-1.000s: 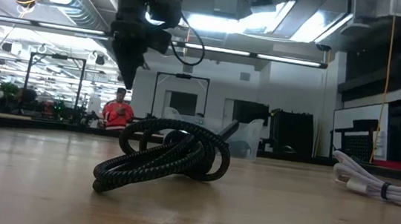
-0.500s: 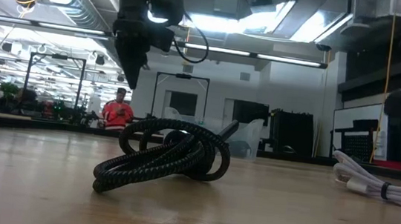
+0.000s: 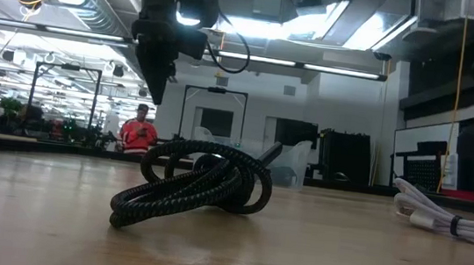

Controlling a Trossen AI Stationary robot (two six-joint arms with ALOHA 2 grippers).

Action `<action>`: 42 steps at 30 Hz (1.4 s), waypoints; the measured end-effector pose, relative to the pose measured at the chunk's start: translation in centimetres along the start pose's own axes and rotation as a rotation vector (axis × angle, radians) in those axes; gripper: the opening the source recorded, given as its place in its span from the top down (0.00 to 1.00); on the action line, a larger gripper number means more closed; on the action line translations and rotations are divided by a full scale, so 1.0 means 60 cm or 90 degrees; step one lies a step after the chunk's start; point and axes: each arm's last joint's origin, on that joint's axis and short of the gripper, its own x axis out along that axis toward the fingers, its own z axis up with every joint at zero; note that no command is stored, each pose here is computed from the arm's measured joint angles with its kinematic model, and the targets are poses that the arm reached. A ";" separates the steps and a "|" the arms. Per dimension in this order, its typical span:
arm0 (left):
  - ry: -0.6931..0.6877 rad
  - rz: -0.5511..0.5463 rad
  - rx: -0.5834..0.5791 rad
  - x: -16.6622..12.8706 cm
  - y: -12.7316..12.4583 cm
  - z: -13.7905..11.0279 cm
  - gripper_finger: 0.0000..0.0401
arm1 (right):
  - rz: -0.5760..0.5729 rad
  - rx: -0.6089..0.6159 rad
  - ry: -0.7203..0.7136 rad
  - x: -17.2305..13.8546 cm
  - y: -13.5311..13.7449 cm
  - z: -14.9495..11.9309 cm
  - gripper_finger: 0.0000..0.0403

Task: Pick and place USB-C Cables
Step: Put the the white charger cable into the transparent bin

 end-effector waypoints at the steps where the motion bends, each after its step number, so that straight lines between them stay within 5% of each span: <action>1: 0.000 0.000 0.000 0.000 0.000 0.000 0.67 | 0.001 -0.001 -0.001 0.000 0.000 0.000 0.89; 9: 0.000 0.000 0.000 0.000 0.000 0.000 0.67 | 0.109 -0.050 -0.112 -0.048 0.008 0.032 0.89; 17: -0.010 0.002 0.001 0.000 0.001 0.003 0.67 | 0.275 -0.165 -0.520 -0.171 0.023 0.148 0.89; 22: -0.026 0.006 0.002 0.000 0.002 0.007 0.67 | 0.215 -0.206 -0.676 -0.217 0.043 0.232 0.89; 26: -0.038 0.008 0.003 0.000 0.002 0.009 0.67 | 0.081 -0.251 -0.674 -0.227 0.067 0.304 0.89; 30: -0.053 0.011 0.004 -0.001 0.003 0.013 0.67 | 0.017 -0.356 -0.559 -0.224 0.103 0.376 0.89; 36: -0.037 0.006 0.039 0.004 0.002 0.007 0.67 | 0.260 -0.563 -0.437 -0.210 0.167 0.440 0.89; 42: -0.063 -0.040 0.051 0.004 -0.010 -0.047 0.67 | 0.326 -0.668 -0.480 -0.204 0.190 0.461 0.89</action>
